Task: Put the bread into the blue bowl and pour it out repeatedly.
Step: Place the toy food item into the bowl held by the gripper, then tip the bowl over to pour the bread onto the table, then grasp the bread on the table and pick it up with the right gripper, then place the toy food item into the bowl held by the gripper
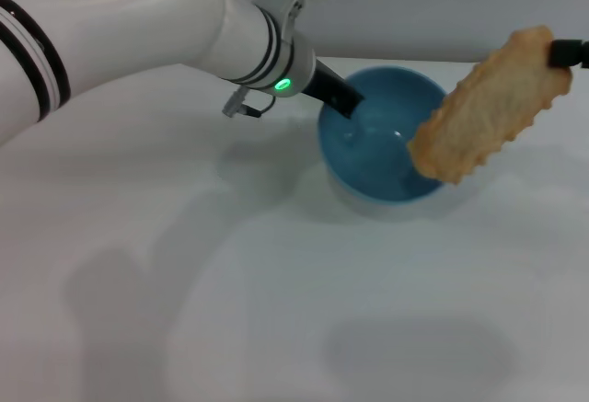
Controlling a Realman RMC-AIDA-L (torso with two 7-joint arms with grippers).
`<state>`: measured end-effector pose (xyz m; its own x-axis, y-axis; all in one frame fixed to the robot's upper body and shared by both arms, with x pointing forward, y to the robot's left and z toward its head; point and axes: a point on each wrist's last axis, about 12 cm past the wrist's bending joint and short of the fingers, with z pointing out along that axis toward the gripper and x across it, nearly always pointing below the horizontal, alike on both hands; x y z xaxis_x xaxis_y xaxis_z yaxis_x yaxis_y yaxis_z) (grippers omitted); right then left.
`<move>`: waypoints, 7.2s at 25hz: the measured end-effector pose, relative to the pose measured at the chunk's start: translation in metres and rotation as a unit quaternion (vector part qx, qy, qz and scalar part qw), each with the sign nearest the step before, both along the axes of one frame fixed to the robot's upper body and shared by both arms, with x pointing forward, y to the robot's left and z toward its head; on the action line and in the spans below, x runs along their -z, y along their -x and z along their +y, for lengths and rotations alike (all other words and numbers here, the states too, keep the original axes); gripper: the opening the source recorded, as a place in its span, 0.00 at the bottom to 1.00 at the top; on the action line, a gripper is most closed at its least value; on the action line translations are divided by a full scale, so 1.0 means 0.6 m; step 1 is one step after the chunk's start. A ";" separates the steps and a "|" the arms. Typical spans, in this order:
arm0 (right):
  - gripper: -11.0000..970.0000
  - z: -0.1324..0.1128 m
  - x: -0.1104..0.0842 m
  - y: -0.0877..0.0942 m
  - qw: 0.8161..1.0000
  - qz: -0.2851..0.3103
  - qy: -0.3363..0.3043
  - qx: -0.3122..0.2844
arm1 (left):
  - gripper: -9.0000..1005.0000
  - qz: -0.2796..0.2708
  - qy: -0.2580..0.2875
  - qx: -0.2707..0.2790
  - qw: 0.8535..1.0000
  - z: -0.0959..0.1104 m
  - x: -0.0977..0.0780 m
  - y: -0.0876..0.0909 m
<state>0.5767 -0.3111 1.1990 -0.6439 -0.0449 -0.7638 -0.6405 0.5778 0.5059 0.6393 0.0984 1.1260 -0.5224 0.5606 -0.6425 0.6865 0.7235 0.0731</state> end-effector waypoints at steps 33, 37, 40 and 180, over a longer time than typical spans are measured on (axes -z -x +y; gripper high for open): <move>0.42 -0.025 0.062 -0.024 0.988 -0.095 -0.021 0.117 | 0.01 -0.034 0.047 0.013 0.998 -0.024 -0.004 0.011; 0.58 -0.070 0.080 -0.008 0.974 -0.144 0.002 0.177 | 0.01 -0.072 0.044 0.022 0.996 -0.027 -0.011 -0.001; 0.61 -0.103 0.130 0.013 0.957 -0.158 0.032 0.240 | 0.01 -0.124 0.031 0.051 0.991 -0.040 -0.021 -0.010; 0.21 0.008 0.074 -0.012 0.994 -0.037 -0.080 0.066 | 0.01 0.005 0.066 0.041 0.997 -0.052 0.024 0.027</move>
<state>0.5838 -0.3063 1.1544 -0.5784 0.1626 -0.7994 -0.6033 0.5743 0.5533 0.6232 0.0675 1.1118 -0.4848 0.5128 -0.7085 0.7441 0.6675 -0.0259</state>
